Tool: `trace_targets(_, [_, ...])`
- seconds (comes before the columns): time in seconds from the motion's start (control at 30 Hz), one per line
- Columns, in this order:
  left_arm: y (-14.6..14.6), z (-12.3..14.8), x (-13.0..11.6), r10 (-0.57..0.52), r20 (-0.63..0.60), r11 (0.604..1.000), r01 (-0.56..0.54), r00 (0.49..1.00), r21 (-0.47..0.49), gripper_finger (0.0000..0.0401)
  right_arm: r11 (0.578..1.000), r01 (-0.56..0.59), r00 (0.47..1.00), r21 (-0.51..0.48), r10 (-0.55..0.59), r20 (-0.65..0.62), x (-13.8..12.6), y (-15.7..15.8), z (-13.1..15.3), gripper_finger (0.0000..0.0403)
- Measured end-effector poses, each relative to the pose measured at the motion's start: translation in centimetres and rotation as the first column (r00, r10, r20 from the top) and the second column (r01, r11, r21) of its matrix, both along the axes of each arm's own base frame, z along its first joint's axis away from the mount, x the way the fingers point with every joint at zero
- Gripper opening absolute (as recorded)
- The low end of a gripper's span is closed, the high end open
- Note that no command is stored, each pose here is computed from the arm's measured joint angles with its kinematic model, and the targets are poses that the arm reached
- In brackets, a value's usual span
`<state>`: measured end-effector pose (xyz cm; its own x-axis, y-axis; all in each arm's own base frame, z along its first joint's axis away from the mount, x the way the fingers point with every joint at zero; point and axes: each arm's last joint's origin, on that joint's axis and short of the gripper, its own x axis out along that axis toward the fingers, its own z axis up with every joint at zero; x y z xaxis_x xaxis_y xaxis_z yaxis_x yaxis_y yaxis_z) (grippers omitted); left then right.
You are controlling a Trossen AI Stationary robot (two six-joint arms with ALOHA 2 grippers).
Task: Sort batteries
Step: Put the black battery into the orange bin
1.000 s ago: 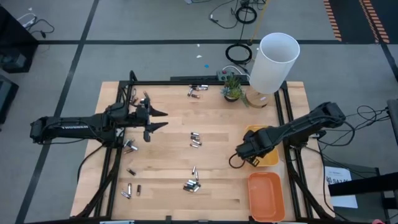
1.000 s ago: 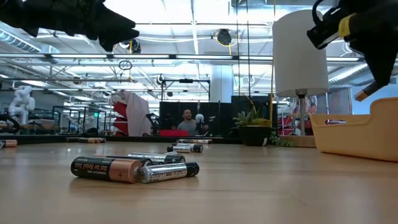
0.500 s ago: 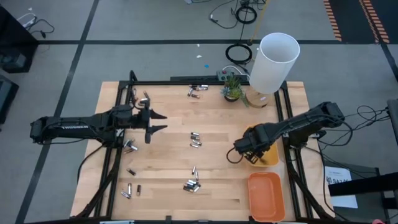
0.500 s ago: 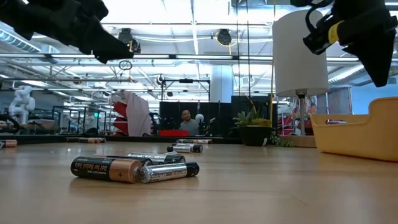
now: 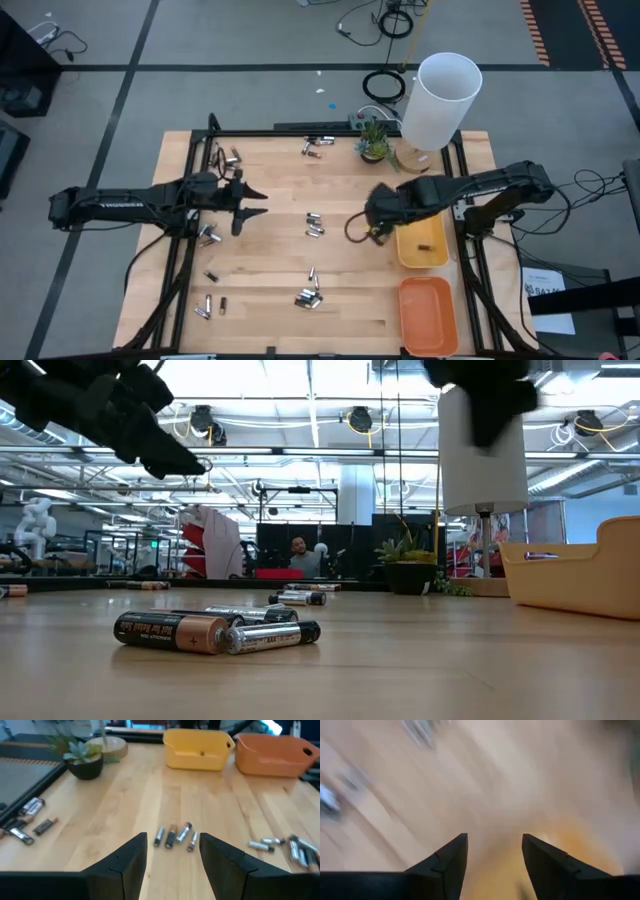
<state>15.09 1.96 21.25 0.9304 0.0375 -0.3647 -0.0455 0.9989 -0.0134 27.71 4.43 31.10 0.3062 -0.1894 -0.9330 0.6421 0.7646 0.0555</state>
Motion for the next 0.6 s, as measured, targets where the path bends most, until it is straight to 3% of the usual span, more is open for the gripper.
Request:
trace_targets(0.1, [-0.3, 0.2, 0.1, -0.001, 0.022, 0.999, 0.002, 1.000, -0.043, 0.0191, 0.981, -0.128, 0.959, -0.146, 0.160, 0.234, 3.0, 0.8, -0.4, 0.0176])
trace_targets(0.2, [-0.8, 0.2, 0.2, -0.026, 0.027, 0.997, 0.028, 0.999, -0.074, 0.0191, 0.955, -0.213, 0.907, -0.207, 0.272, 0.322, 5.8, 1.3, -3.2, 0.0176])
trace_targets(0.43, [-2.3, 0.5, 0.3, -0.094, 0.053, 0.992, 0.098, 0.994, -0.079, 0.0191, 0.949, -0.213, 0.949, -0.231, 0.258, 0.184, 9.2, 0.9, -11.8, 0.0176])
trace_targets(0.6, [-3.0, 0.3, 0.2, -0.078, 0.036, 0.993, 0.081, 0.996, -0.081, 0.0191, 0.952, -0.207, 0.959, -0.228, 0.243, 0.146, 10.8, -0.1, -15.6, 0.0176])
